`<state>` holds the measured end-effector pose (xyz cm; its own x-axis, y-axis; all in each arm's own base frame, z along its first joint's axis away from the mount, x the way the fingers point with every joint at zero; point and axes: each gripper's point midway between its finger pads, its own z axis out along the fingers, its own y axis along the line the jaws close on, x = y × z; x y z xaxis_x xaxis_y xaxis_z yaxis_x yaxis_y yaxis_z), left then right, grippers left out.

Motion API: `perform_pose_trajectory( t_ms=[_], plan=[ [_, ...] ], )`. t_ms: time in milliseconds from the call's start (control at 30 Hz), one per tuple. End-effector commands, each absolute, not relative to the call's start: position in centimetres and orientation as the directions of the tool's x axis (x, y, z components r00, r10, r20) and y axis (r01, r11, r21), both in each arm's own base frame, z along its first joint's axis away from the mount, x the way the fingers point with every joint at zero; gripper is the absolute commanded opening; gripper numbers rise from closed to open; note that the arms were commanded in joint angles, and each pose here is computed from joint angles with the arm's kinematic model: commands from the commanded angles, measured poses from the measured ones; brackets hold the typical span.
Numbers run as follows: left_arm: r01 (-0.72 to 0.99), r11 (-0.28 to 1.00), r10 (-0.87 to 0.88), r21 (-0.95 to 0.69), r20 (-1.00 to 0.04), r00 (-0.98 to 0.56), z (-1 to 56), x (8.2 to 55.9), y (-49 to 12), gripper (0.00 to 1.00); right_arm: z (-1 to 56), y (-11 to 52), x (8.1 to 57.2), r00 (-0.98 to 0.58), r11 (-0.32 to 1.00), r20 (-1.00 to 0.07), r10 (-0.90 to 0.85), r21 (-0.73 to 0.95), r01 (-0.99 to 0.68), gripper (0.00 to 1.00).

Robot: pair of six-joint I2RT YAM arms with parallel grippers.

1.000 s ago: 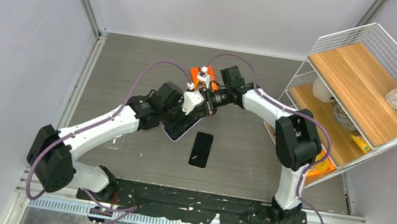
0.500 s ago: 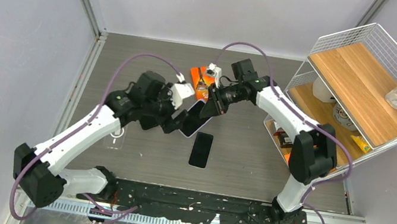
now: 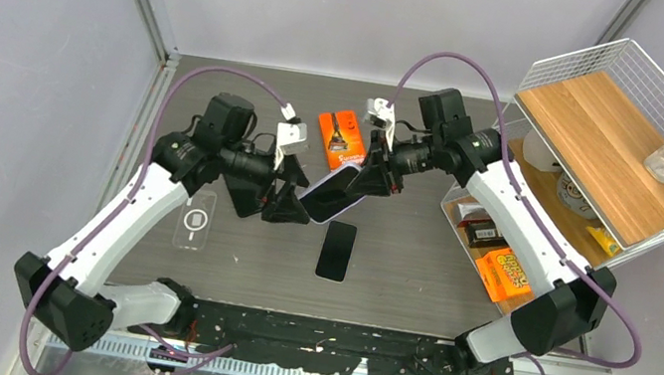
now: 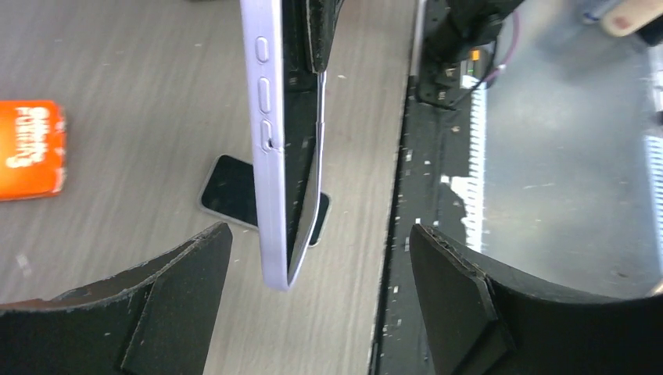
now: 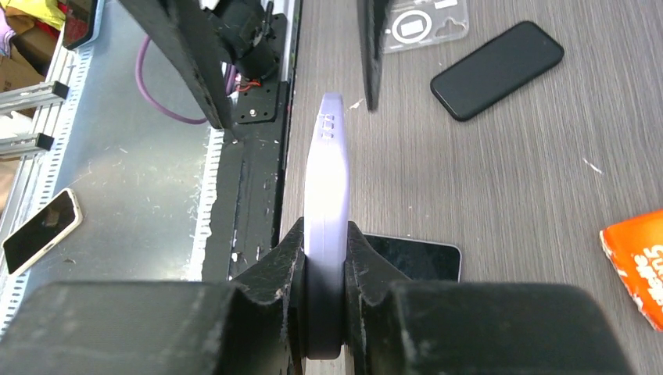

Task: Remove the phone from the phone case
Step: Pick up the phone at the center of the board, then remove the phone case from the phone.

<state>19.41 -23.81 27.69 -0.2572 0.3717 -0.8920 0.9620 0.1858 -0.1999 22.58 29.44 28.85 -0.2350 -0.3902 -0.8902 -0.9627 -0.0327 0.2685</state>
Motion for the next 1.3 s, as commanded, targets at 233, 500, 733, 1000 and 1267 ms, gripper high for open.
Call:
perform_pose_trajectory(
  t_ms=[233, 500, 733, 1000, 1267],
  plan=[
    [0.898, -0.044, 0.300, -0.438, -0.863, -0.406, 29.4, 17.8, -27.1, 0.56, 35.9, 29.9, 19.3, -0.041, -0.162, -0.973, -0.227, 0.079, -0.984, 0.05],
    [0.887, -0.080, 0.327, -0.455, -0.853, -0.408, 28.6, 17.1, -27.4, 0.03, 36.3, 29.9, 19.2, -0.035, -0.163, -0.976, -0.217, 0.072, -0.984, 0.05],
    [0.924, -0.046, 0.374, -0.379, -0.865, -0.336, 28.0, 16.9, -27.2, 0.00, 35.8, 30.1, 20.4, -0.087, -0.085, -0.969, -0.232, 0.110, -0.990, 0.48],
    [0.948, -0.021, 0.391, -0.317, -0.875, -0.284, 27.6, 16.7, -27.2, 0.00, 34.7, 30.8, 20.9, -0.189, -0.086, -0.953, -0.238, 0.215, -0.973, 0.49],
    [0.975, 0.019, 0.432, -0.223, -0.877, -0.209, 26.7, 16.9, -26.6, 0.00, 33.7, 31.1, 20.4, -0.270, -0.155, -0.933, -0.239, 0.311, -0.938, 0.07]
  ],
)
